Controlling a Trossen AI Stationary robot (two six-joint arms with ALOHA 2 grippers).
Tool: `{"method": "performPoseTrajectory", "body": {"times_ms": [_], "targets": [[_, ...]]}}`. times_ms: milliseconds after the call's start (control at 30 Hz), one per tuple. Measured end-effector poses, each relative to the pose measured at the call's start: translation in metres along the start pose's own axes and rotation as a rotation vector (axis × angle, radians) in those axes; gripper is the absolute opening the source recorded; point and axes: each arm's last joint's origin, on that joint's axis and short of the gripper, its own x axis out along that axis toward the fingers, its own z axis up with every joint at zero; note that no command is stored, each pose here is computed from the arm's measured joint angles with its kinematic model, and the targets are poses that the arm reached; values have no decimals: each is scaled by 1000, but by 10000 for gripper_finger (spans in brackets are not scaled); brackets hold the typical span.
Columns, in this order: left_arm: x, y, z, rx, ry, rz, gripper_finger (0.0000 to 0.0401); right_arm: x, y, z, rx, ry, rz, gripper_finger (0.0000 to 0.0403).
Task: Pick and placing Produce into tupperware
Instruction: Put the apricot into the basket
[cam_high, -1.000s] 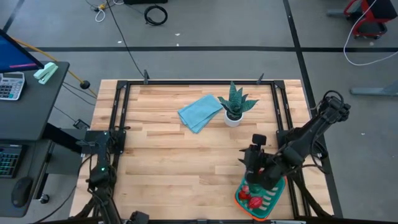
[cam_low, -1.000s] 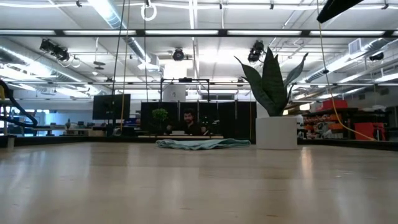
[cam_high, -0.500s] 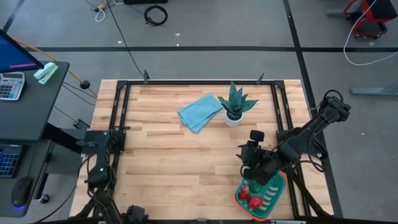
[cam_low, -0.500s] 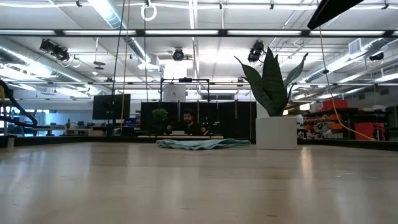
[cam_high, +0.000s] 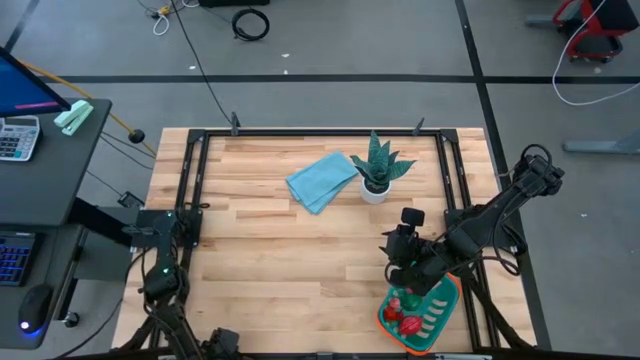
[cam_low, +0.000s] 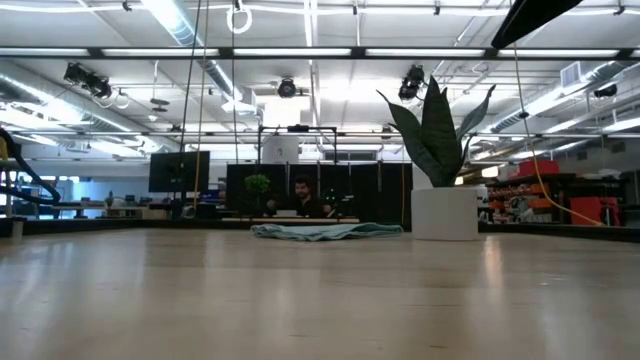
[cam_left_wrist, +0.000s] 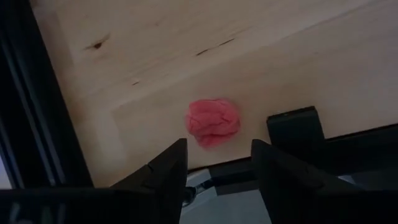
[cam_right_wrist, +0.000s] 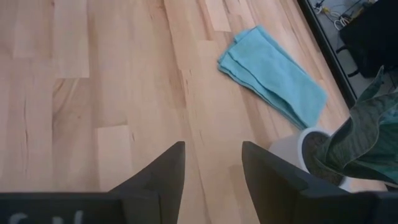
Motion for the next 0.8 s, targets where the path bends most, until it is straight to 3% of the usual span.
{"method": "performPoseTrajectory", "body": {"times_ms": [500, 667, 800], "targets": [[19, -7, 5, -19, 9, 1, 169, 0, 0, 0, 0, 0, 0, 167], [19, -9, 6, -20, 12, -2, 131, 0, 0, 0, 0, 0, 0, 167], [20, -13, 9, -27, 17, -9, 76, 0, 0, 0, 0, 0, 0, 167]]}}
